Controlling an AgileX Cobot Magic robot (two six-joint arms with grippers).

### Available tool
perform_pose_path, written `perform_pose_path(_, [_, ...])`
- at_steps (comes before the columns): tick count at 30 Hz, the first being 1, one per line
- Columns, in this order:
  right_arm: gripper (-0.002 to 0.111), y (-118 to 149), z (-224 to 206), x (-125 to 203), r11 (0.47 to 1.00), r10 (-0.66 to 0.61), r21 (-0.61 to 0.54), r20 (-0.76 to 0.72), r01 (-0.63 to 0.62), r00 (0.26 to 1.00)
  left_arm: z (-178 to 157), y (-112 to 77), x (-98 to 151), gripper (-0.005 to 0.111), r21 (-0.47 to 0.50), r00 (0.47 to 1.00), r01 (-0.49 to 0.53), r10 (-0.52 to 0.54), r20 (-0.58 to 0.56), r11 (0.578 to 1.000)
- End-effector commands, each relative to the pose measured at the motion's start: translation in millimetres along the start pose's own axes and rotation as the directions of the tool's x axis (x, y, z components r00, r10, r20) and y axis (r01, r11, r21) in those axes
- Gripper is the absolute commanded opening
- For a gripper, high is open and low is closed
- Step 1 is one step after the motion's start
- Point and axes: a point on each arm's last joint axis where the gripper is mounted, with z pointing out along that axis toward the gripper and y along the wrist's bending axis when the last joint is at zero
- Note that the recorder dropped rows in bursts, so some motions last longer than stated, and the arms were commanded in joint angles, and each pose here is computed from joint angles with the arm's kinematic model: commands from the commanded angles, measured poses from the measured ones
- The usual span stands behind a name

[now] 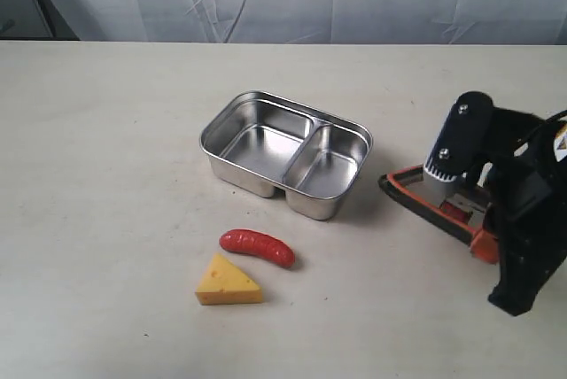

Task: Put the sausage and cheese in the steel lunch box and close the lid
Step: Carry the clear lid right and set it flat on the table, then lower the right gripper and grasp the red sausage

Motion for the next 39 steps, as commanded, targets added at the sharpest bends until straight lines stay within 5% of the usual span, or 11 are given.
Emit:
perform_pose_path(1, [-0.001,6,30,-5,0.988,0.120,-0.098,0.048,-0.115,0.992,0,0.3,2,0.000,0.005,1.000,-0.006,0.006,-0.007,1.000])
perform_pose_path(4, [0.002,7,39,-9,0.972,0.193,-0.144,0.051,-0.184,0.980,0,0.3,2,0.000,0.005,1.000,-0.006,0.006,-0.007,1.000])
perform_pose_path(6, [0.022,8,41,-11,0.964,0.222,-0.162,0.068,-0.209,0.973,0,0.3,2,0.000,0.005,1.000,-0.006,0.006,-0.007,1.000])
perform_pose_path(9, [0.069,7,40,-14,0.960,0.247,-0.158,0.095,-0.231,0.964,0,0.3,2,0.000,0.005,1.000,-0.006,0.006,-0.007,1.000])
perform_pose_path(10, [0.071,8,40,-16,0.952,0.269,-0.177,0.103,-0.249,0.958,0,0.3,2,0.000,0.005,1.000,-0.006,0.006,-0.007,1.000])
perform_pose_path(13, [0.050,20,25,-43,0.906,0.339,-0.341,0.237,-0.249,0.910,0,0.3,2,0.000,0.005,1.000,-0.006,0.006,-0.007,1.000])
perform_pose_path(19, [0.047,36,34,-74,0.974,0.178,-0.204,0.407,-0.101,0.896,0,0.3,2,0.000,0.005,1.000,-0.006,0.006,-0.007,1.000])
perform_pose_path(25, [0.046,48,69,-101,0.987,0.031,-0.161,0.334,0.024,0.942,0,0.3,2,0.000,0.005,1.000,-0.006,0.006,-0.007,1.000])
perform_pose_path(34, [0.046,35,110,-138,0.990,0.078,-0.137,0.239,-0.046,0.968,0,0.3,2,0.000,0.005,1.000,-0.006,0.006,-0.007,1.000])
perform_pose_path(39, [0.046,28,127,-148,0.996,0.004,-0.093,0.209,0.016,0.978,0,0.3,2,0.000,0.005,1.000,-0.006,0.006,-0.007,1.000])
